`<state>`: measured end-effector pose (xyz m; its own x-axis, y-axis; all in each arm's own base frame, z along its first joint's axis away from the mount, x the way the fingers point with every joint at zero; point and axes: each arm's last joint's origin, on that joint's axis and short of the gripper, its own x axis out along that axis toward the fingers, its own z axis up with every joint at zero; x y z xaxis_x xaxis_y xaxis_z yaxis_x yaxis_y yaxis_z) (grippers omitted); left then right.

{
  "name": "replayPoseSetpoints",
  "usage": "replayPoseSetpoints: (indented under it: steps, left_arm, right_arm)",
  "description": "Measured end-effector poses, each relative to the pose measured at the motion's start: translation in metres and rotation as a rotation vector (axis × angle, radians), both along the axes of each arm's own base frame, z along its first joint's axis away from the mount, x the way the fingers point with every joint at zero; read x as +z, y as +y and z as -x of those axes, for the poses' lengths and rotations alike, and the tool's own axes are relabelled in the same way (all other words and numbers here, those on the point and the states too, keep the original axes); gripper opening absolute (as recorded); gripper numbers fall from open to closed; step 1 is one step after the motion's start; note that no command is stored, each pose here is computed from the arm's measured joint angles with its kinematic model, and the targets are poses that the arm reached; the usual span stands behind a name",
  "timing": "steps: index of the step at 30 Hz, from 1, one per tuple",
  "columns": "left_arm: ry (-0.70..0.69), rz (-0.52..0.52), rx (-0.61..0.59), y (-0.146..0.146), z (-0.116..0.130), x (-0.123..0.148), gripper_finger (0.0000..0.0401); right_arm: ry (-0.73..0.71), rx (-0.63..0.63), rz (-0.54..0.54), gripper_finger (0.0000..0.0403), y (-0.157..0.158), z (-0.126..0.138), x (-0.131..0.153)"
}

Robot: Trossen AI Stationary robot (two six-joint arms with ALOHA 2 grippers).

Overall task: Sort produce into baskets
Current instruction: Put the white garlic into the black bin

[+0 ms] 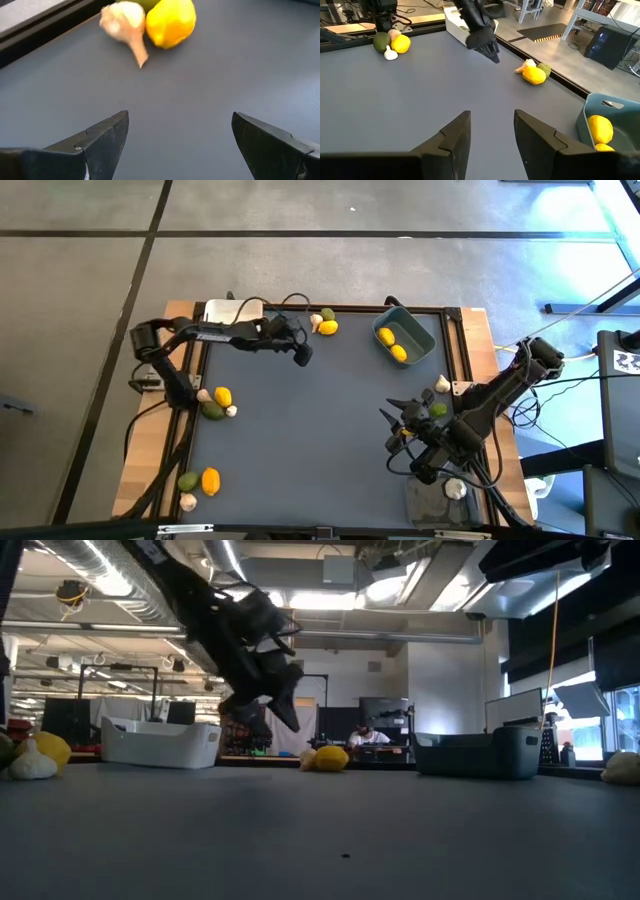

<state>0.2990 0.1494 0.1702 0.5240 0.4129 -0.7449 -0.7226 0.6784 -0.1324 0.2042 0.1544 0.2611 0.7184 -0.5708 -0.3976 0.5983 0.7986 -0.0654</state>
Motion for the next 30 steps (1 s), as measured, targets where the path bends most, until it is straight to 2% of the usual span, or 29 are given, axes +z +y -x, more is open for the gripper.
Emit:
replayPoseSetpoints:
  steps: [12,25,30]
  left_arm:
    - [0.101,-0.033,-0.032,0.042,-0.033,-0.018,0.0347]
    - [0.137,-0.011,-0.022,0.072,-0.038,-0.04,0.0346]
    - [0.151,-0.017,-0.031,0.078,-0.039,-0.047,0.0317]
  right_arm:
    - [0.012,0.007,0.014,0.0151,0.0,0.0,-0.001]
    - [0.026,0.008,0.023,0.0151,-0.001,0.001,-0.008]
    - [0.027,0.008,0.024,0.0151,-0.001,0.001,-0.008]
